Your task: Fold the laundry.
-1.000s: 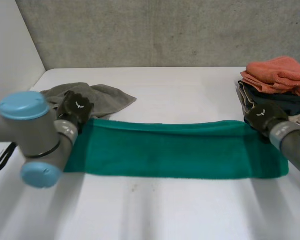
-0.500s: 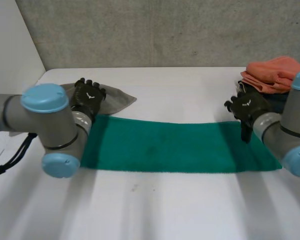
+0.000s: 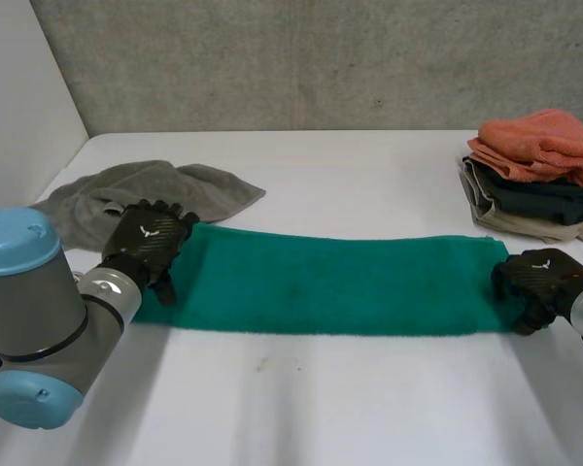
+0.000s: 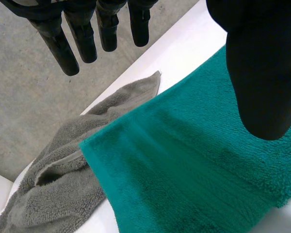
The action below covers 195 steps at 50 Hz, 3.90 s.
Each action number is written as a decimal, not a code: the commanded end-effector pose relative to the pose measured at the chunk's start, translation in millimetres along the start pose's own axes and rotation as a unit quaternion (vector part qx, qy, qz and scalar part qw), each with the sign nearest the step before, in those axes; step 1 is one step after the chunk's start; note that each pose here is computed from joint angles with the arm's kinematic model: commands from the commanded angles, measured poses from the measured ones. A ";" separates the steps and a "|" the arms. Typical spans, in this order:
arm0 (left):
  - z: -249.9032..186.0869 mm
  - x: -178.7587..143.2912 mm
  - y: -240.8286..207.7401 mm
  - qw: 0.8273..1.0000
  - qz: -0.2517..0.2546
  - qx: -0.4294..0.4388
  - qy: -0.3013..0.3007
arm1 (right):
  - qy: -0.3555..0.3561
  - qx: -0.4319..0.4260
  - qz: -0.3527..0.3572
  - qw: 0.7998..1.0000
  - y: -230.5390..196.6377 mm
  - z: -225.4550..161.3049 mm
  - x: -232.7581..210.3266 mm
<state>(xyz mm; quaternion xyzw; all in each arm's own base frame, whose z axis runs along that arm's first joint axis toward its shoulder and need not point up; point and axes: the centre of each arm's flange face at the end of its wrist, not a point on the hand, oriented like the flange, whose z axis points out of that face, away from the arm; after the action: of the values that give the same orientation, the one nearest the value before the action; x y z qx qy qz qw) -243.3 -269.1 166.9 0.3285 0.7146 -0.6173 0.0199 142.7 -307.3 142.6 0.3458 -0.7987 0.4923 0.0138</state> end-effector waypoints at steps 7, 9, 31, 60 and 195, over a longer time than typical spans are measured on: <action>-3.6 -5.9 -12.1 1.000 0.003 0.017 -0.012 | 0.092 0.005 -0.015 0.996 10.4 6.6 42.6; -5.0 -7.2 -14.8 1.000 0.003 0.021 -0.014 | 0.108 0.003 -0.023 0.994 10.5 3.8 53.4; -19.2 -10.5 -21.5 0.999 -0.032 0.033 -0.015 | -0.023 0.047 0.041 0.998 9.5 -10.7 30.1; -18.5 -11.1 -21.4 0.999 -0.035 0.033 -0.016 | 0.053 0.036 0.003 0.998 25.7 12.3 36.5; 50.6 101.0 -21.0 0.998 -0.016 0.066 0.012 | -0.067 0.149 -0.120 0.979 -48.3 -14.3 -165.3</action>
<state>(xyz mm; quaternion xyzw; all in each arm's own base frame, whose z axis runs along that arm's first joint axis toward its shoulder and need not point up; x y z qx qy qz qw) -372.9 -232.4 128.1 0.3776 0.6587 -0.6465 -0.0748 292.3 -219.5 127.8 0.4648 -0.6707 0.5763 -0.0442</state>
